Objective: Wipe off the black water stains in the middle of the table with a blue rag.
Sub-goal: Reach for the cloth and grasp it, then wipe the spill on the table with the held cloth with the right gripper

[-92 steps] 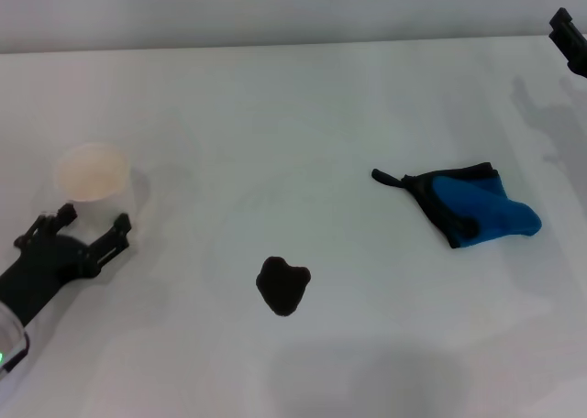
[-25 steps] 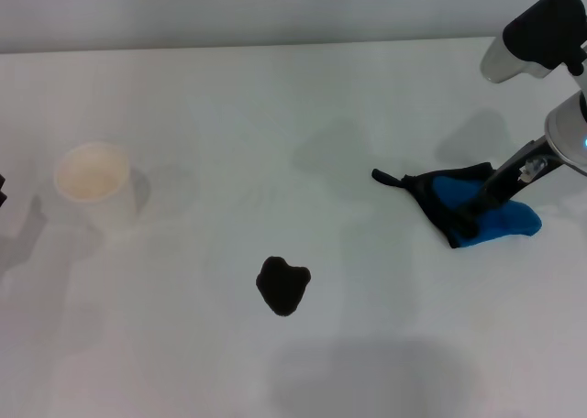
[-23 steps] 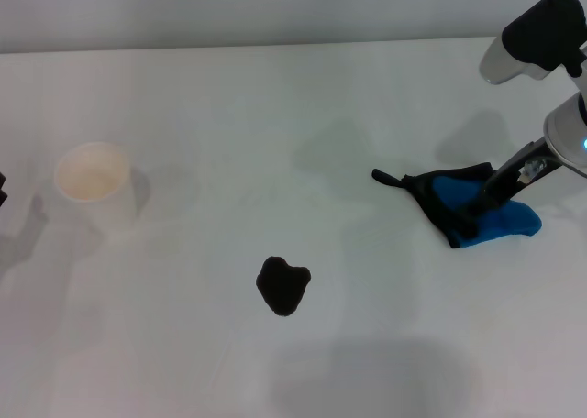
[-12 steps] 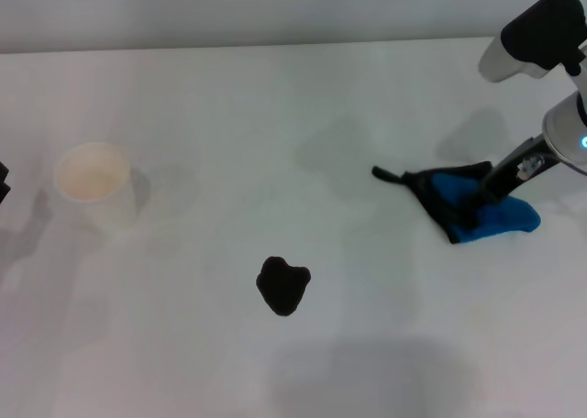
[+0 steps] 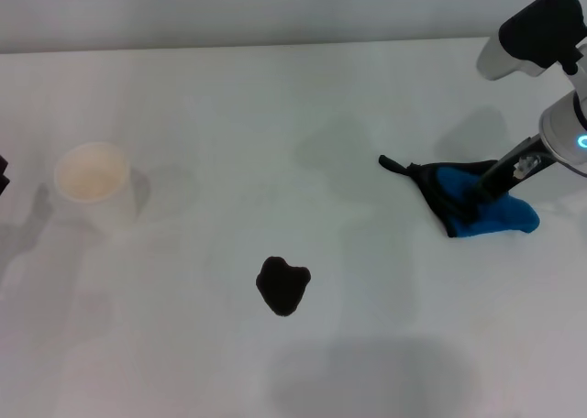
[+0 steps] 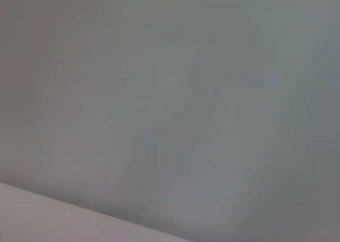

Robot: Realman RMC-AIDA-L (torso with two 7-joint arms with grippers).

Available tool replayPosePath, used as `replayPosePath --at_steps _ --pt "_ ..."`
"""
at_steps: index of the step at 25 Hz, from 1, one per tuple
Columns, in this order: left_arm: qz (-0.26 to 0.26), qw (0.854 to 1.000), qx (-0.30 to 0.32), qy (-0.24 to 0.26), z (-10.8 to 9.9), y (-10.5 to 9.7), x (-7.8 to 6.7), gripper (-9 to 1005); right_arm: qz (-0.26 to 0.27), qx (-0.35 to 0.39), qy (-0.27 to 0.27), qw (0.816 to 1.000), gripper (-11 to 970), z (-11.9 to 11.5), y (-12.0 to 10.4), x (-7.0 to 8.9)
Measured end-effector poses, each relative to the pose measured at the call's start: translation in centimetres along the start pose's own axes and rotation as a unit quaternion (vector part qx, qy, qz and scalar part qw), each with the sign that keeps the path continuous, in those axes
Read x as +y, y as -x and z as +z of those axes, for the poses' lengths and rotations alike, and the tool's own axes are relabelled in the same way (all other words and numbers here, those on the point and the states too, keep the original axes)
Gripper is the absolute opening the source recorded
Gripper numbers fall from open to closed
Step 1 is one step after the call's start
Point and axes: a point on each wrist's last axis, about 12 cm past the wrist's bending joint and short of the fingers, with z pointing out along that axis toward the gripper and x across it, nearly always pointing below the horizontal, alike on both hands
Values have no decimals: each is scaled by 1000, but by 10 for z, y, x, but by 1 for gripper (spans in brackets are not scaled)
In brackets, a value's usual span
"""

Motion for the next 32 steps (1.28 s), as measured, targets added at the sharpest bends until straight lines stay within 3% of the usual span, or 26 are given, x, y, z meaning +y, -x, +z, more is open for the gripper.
replayPosePath --at_steps 11,19,32 --pt "4 1000 -3 -2 5 4 0 883 18 4 5 1000 117 2 -1 1" --pt "5 1000 -1 -1 6 4 1 883 -3 1 11 1000 108 1 3 4" --pt "5 1000 -1 -1 6 4 1 883 -85 -50 152 983 96 7 19 54"
